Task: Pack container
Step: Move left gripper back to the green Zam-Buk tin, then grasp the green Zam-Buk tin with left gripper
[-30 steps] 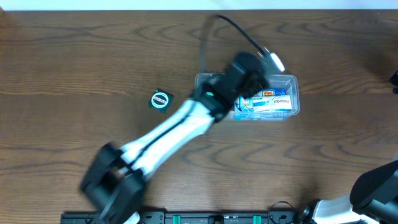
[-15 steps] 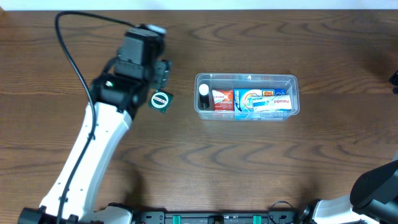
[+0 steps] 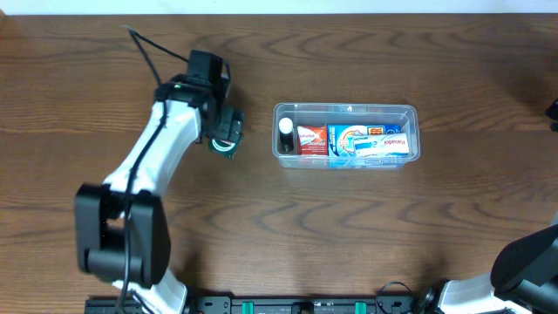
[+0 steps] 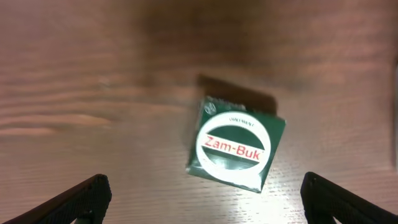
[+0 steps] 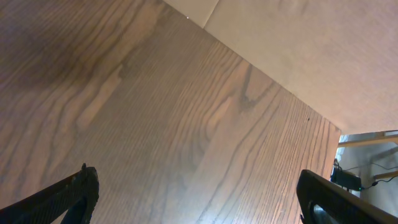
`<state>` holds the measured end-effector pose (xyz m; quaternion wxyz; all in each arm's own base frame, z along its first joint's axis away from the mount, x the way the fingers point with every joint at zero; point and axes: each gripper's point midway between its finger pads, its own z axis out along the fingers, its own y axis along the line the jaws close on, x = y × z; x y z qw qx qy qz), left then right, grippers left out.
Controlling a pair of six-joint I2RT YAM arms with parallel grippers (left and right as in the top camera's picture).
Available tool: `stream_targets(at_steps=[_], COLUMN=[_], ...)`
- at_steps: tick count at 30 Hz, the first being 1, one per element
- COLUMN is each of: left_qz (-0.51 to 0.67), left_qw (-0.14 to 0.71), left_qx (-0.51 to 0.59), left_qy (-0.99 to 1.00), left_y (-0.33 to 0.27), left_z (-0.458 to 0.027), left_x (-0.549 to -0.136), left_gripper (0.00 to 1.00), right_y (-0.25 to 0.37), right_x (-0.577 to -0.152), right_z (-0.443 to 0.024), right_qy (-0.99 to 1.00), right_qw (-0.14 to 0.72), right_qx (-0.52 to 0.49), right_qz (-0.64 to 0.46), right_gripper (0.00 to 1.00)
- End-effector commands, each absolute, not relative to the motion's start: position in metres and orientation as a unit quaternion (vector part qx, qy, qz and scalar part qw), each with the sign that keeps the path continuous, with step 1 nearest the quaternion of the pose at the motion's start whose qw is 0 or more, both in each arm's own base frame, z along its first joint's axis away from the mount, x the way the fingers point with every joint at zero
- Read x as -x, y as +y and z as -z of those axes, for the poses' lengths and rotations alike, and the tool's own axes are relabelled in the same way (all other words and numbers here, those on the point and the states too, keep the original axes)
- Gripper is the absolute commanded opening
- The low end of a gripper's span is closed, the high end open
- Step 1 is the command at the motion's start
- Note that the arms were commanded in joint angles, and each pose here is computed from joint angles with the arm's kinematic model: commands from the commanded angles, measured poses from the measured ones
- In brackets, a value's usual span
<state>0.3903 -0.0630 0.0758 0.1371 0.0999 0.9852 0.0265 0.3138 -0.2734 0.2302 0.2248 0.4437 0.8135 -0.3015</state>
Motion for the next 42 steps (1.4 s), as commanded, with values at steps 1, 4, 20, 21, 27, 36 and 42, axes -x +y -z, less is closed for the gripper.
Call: stream_targets(at_steps=[1,4,20,21,27,36,42], left_qz=[-0.013,0.002,0.032,0.032,0.032,0.033,0.033], left_qw=[0.100,0.077,0.071,0.074,0.078,0.057,0.057], left_qx=[-0.123,-0.164,-0.248,-0.248,-0.248,-0.247,-0.241], left_qy=[0.987,0.983,0.966,0.965,0.965,0.967,0.968], left_y=[-0.067,-0.072,-0.086,-0.086,-0.087,-0.086,-0.086], left_z=[-0.055,-0.043,-0.019,-0.018,-0.010,0.008,0.008], left_x=[-0.380,-0.374,-0.380,-0.382,-0.387,-0.383,-0.383], left_gripper=[0.98,0.98,0.98,0.98,0.98,0.98,0.98], right_y=[-0.276,-0.276,-0.276,-0.276,-0.276,-0.276,-0.276], right_x=[-0.311,-0.311,-0.311,-0.311,-0.311,-0.311,-0.311], right_z=[-0.241,-0.241,-0.241,-0.241,-0.241,-0.241,-0.241], right_qy=[0.806,0.806,0.806,0.806,0.806,0.806,0.806], right_qw=[0.234,0.234,0.234,0.234,0.234,0.234,0.234], right_qx=[-0.447,-0.447,-0.447,-0.447,-0.447,-0.447,-0.447], right_qz=[0.310,0.310,0.310,0.310,0.310,0.310,0.310], right_gripper=[0.99,0.99,0.99,0.99,0.99,0.99,0.99])
